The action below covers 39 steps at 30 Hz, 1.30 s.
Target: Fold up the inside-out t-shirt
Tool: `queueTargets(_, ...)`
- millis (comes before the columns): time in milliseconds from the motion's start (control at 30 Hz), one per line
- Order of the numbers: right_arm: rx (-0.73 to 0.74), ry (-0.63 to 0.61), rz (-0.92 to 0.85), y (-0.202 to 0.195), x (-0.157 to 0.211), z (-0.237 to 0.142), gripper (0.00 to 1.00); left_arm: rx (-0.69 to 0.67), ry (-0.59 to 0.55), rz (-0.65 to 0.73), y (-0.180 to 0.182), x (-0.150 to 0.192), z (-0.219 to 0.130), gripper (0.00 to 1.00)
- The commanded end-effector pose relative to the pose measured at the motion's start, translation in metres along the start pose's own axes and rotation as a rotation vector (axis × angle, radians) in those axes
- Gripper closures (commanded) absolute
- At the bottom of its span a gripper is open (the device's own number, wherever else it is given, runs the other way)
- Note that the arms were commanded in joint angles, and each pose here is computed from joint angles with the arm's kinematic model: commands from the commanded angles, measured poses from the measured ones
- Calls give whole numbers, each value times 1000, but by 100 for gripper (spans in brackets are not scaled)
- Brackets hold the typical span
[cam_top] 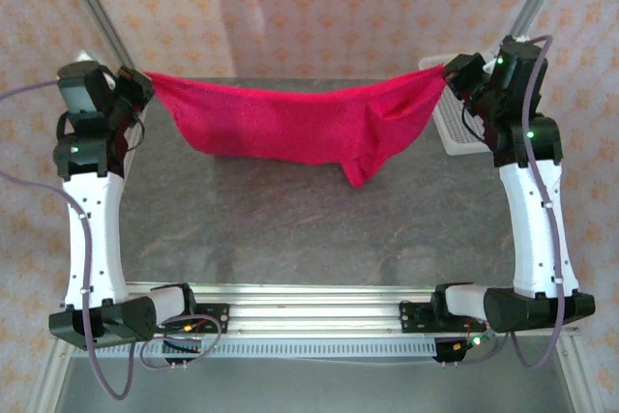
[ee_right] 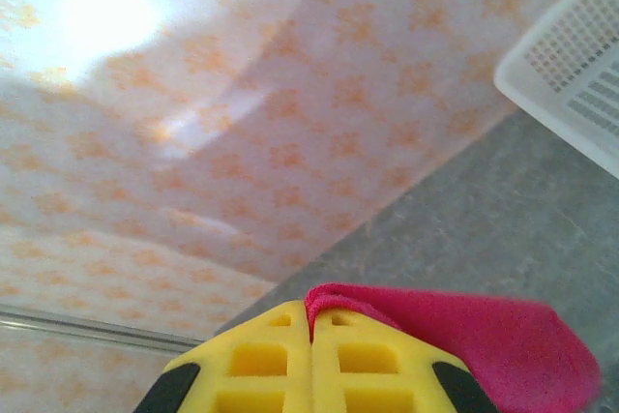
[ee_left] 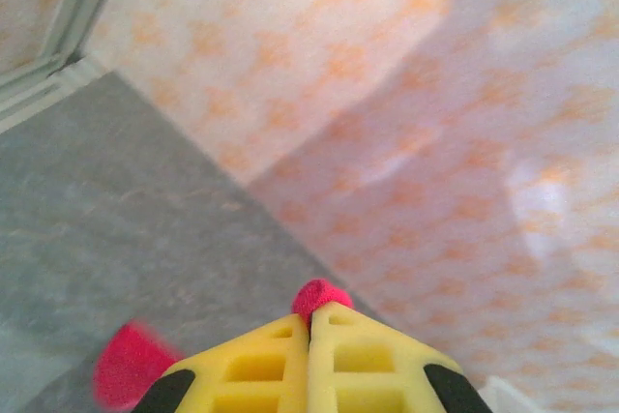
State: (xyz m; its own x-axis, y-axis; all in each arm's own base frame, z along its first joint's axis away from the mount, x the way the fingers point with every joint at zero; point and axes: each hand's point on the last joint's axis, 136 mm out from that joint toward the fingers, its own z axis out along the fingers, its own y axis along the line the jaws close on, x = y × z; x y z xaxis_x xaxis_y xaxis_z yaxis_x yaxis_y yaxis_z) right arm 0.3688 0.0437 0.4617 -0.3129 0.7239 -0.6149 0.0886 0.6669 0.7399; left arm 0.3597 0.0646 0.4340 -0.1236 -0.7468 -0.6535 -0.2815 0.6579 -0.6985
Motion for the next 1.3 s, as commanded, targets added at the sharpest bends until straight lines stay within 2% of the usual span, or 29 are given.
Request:
queueTargets(0, -92, -18, -4, 33, -16, -29, 100, 37, -47, -12, -21, -27, -30, 100)
queueTargets(167, -157, -92, -27, 61, -37, -67, 100, 66, -188, 37, -44, -69, -65, 100)
queueTargets(400, -158, -131, -31, 64, -44, -80, 100, 94, -109, 51, -51, -62, -46, 100)
queueTargets(833, -97, -33, 19, 29, -14, -30, 100, 66, 116, 30, -13, -6, 13, 100)
queueTargets(1033, -35, 58, 30, 2, 11, 1, 100, 39, 223, 36, -1, 23, 40, 100)
queueTargets(1167, -15, 91, 38, -8, 21, 12, 100, 23, 268, 49, 5, 38, 50, 100)
queueTargets(1267, -21, 88, 31, -8, 22, 8, 100, 33, 259, 54, 2, 38, 47, 100)
